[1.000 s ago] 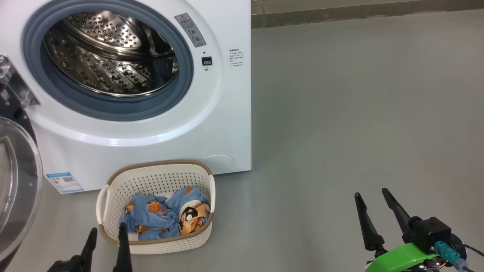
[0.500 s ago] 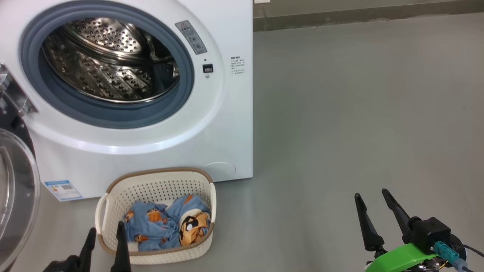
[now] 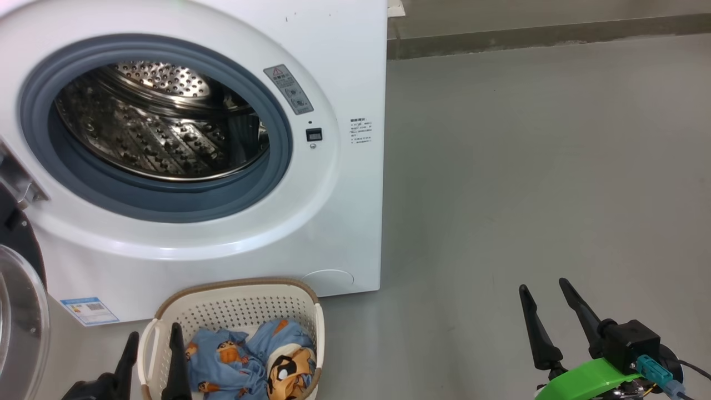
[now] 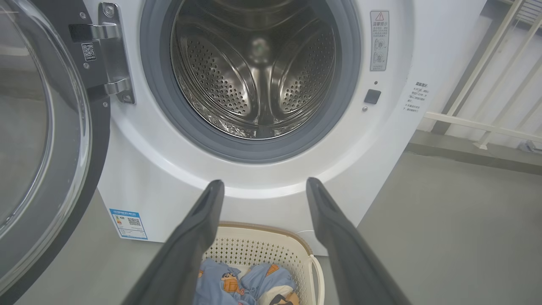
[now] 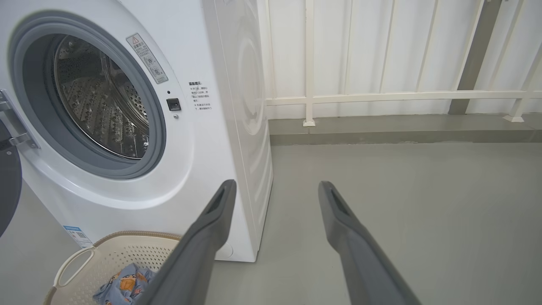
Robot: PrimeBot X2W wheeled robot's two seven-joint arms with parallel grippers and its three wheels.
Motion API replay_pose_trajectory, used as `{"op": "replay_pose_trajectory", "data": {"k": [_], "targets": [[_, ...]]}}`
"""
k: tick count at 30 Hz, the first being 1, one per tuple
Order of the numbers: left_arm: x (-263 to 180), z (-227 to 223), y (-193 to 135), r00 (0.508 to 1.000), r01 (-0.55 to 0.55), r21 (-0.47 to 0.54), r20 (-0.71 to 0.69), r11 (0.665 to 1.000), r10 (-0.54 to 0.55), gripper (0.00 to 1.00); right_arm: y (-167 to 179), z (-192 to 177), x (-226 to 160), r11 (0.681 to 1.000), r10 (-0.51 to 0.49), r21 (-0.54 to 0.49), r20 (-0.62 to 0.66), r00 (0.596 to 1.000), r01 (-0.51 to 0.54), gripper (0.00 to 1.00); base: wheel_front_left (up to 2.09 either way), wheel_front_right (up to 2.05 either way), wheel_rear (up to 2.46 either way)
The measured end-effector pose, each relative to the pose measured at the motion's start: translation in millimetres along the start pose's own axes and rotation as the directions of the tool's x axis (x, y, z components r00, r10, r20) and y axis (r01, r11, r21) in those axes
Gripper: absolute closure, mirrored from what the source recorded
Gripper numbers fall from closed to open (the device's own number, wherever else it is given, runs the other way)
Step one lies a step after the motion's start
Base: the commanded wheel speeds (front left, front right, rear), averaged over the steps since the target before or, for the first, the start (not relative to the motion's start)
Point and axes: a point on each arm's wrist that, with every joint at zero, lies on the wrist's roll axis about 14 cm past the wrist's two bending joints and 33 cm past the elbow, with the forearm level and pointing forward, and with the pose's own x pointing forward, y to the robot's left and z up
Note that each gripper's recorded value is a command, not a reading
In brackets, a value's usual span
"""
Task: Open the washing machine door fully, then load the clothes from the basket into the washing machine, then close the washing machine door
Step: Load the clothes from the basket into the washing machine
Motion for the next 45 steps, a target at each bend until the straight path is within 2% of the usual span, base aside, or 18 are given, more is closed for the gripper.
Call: {"op": "replay_pose_trajectory", "data": {"k": [45], "targets": [[-0.4, -17.5, 0.0, 0.998, 0.003, 0.003, -0.056, 1.000, -0.003, 0.00, 0.5, -8.8, 0.6, 1.000, 0.003, 0.000, -0.027, 1.000, -0.003, 0.00, 0.00, 0.00, 0.00]]}}
